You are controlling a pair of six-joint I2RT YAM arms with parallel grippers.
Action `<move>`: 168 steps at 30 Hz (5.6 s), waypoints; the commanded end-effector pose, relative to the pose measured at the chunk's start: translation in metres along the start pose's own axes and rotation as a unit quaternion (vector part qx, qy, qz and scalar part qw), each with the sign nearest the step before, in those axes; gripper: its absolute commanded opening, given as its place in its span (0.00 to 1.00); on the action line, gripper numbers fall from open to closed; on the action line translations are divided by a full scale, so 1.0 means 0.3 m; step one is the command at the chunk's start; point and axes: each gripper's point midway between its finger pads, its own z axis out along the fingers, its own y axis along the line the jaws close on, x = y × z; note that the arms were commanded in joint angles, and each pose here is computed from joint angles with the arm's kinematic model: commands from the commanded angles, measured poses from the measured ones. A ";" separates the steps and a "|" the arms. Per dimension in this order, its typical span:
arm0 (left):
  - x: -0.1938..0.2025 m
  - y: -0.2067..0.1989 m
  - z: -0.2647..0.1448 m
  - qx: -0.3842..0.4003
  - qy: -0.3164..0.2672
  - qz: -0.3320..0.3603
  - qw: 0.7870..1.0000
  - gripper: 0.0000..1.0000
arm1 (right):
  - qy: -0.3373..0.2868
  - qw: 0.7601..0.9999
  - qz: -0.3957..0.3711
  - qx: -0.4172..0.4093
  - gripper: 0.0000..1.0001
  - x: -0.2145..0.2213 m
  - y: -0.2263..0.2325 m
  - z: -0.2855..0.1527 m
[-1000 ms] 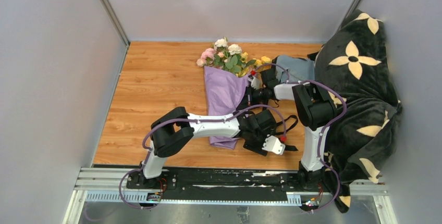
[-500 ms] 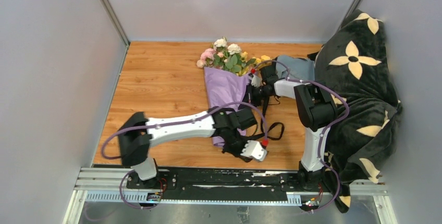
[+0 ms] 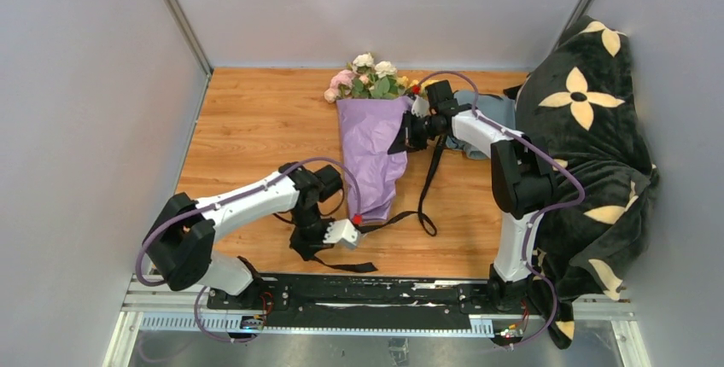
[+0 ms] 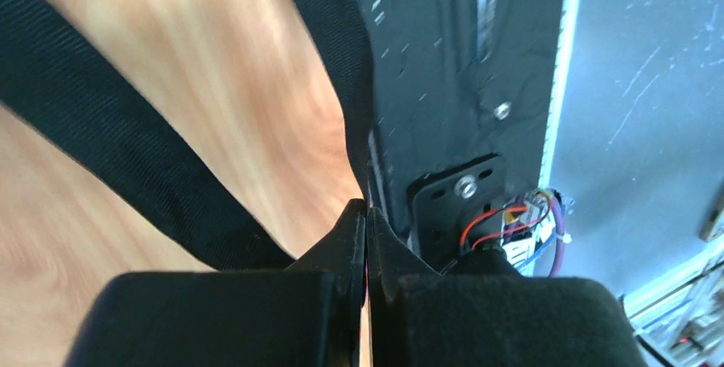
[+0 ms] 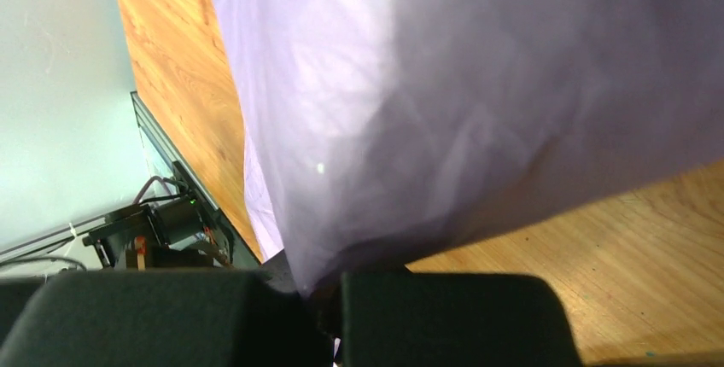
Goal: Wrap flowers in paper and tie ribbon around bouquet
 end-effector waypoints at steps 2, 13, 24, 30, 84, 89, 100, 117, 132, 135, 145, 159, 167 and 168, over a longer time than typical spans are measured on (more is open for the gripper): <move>0.153 0.029 -0.031 0.019 0.000 -0.048 0.999 0.00 | -0.012 1.000 0.003 0.004 0.00 -0.056 0.059 -0.046; 0.121 0.160 -0.119 -0.019 -0.087 -0.115 0.989 0.00 | -0.024 0.999 -0.002 0.023 0.00 -0.123 0.042 -0.053; 0.322 0.810 -0.757 -0.355 -0.358 -0.407 0.761 0.00 | 0.077 0.996 -0.049 -0.014 0.00 0.180 0.048 -0.024; 0.166 0.655 -1.063 -0.398 -0.453 -0.345 0.719 0.00 | 0.142 0.987 -0.075 -0.025 0.00 0.357 0.028 0.037; -0.264 0.731 0.002 -0.113 -0.252 -0.387 0.880 0.00 | -0.126 0.913 -0.116 0.369 0.63 0.275 -0.139 -0.308; -0.270 0.723 -0.014 -0.115 -0.257 -0.380 0.881 0.00 | -0.067 0.901 -0.109 0.415 0.65 0.211 -0.198 -0.282; -0.280 0.719 -0.044 -0.122 -0.263 -0.373 0.881 0.00 | 0.085 0.919 -0.052 0.381 0.68 0.488 -0.312 -0.089; -0.301 0.790 -0.140 -0.170 -0.250 -0.331 0.894 0.00 | -0.183 0.899 -0.149 0.370 0.00 0.264 -0.079 -0.539; -0.343 0.836 -0.199 -0.159 -0.269 -0.308 0.899 0.00 | -0.227 0.871 -0.410 -0.148 0.00 0.278 0.734 -0.246; -0.341 0.856 -0.231 -0.154 -0.289 -0.321 0.888 0.00 | -0.186 0.897 -0.357 -0.184 0.00 0.337 0.672 -0.121; -0.280 0.879 -0.538 -0.205 -0.357 -0.352 0.840 0.00 | -0.082 0.966 -0.240 -0.047 0.00 0.495 0.237 0.148; -0.681 0.175 -0.836 -0.193 -0.414 -0.025 0.889 0.00 | -0.034 0.975 -0.207 -0.070 0.00 0.343 0.192 0.252; -0.858 0.345 -0.764 -0.217 -0.360 0.042 0.906 0.00 | 0.021 0.962 -0.232 -0.146 0.13 0.420 0.273 0.206; -0.863 0.369 -0.758 -0.220 -0.356 0.039 0.907 0.00 | 0.029 0.960 -0.233 -0.152 0.17 0.426 0.283 0.199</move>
